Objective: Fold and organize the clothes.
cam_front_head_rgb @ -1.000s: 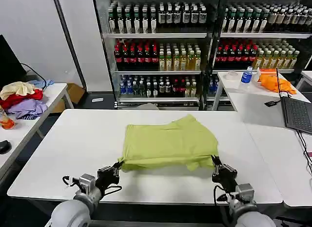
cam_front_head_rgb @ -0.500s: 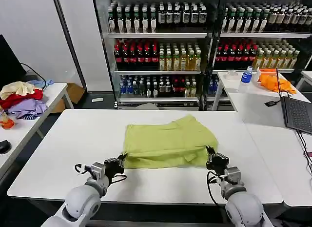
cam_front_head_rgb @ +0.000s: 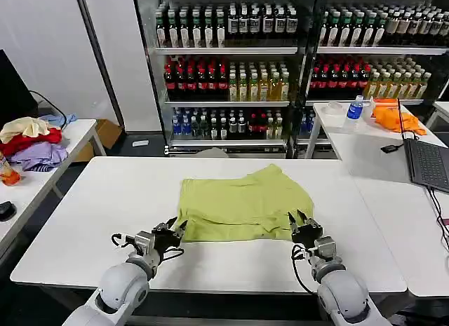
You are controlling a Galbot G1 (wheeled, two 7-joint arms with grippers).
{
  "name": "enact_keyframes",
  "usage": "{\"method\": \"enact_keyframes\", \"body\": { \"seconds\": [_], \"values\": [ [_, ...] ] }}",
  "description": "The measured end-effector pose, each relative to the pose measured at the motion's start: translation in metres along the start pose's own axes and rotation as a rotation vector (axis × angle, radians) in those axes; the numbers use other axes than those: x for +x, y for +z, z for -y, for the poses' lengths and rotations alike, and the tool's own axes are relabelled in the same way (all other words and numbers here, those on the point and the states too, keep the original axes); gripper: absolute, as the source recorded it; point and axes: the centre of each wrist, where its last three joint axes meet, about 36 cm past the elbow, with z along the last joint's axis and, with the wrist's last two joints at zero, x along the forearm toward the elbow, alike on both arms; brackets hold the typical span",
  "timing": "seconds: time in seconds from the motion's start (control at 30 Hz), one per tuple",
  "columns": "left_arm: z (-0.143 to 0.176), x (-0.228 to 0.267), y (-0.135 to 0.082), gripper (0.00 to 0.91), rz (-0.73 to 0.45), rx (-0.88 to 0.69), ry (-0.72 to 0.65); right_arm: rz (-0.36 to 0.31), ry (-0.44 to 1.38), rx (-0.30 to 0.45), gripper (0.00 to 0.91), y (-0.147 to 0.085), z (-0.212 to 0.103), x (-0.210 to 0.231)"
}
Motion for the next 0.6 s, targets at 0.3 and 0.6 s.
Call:
{"method": "enact_keyframes", "body": {
  "seconds": [0.3,0.6],
  "values": [
    [0.003,0.002,0.010,0.907,-0.025,0.025,-0.002,-0.066,0.074,-0.032,0.907,0.013,0.020,0.018],
    [0.006,-0.005,0.019,0.161,-0.055,0.044,-0.003,-0.163,0.099,-0.066,0.907,0.031,0.024,0.014]
  ]
}}
